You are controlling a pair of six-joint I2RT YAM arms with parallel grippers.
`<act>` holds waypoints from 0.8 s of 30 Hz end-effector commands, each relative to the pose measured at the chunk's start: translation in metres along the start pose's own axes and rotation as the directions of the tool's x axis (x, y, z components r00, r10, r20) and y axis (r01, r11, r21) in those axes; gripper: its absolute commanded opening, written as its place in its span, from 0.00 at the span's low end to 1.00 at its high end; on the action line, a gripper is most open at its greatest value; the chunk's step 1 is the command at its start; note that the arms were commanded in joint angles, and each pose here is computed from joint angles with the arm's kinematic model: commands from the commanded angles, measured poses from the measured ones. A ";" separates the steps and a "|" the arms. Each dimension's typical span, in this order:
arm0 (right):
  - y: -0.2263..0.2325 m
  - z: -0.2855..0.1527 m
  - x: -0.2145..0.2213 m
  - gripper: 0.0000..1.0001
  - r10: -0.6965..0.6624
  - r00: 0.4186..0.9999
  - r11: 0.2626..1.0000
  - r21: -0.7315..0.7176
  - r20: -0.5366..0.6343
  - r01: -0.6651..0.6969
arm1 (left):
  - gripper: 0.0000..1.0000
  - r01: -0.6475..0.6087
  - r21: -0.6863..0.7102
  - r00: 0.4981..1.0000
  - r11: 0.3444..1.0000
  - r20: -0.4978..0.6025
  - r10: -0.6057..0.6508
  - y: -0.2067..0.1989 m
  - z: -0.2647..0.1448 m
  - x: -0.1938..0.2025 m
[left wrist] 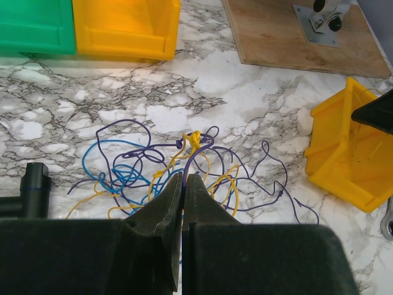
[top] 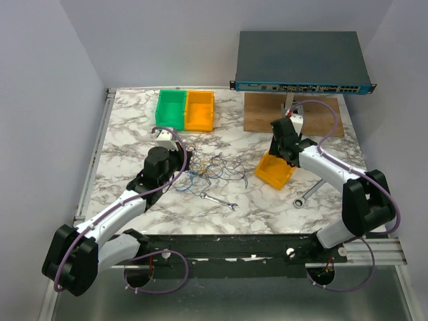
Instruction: Untangle the cables
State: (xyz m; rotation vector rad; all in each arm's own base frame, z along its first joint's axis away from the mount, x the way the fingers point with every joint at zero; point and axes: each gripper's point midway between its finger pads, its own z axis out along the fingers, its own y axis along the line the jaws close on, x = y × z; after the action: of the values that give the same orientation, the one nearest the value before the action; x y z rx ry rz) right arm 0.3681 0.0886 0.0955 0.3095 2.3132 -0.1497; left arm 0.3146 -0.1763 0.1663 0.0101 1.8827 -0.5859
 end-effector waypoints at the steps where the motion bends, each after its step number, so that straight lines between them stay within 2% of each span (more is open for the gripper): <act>1: -0.007 0.003 0.002 0.56 -0.020 1.000 0.999 0.043 -0.011 0.021 | 0.04 -0.011 0.011 0.999 1.000 0.040 0.010 -0.007 -0.001 -0.017; 5: -0.011 0.008 0.008 0.63 0.019 1.000 0.998 0.059 -0.012 -0.018 | 0.04 -0.012 0.012 0.999 1.000 0.039 0.012 -0.007 -0.001 -0.016; 16: -0.035 -0.005 -0.014 0.63 0.332 0.943 0.941 -0.073 0.020 -0.330 | 0.04 -0.012 0.013 0.999 1.000 0.045 0.011 -0.008 -0.002 -0.018; 22: -0.032 -0.021 -0.032 0.64 0.350 0.936 0.928 -0.147 0.033 -0.342 | 0.04 -0.013 0.014 0.999 1.000 0.048 0.013 -0.008 -0.002 -0.019; 24: -0.033 -0.025 -0.035 0.67 0.347 0.937 0.929 -0.151 0.034 -0.338 | 0.04 -0.014 0.014 0.999 1.000 0.046 0.013 -0.008 -0.002 -0.018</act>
State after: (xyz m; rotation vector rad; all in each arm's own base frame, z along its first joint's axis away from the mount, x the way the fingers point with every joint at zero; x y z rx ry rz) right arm 0.3627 0.0458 0.1247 0.6364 2.1659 0.0944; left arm 0.3146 -0.1763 0.1662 0.0108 1.8830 -0.5852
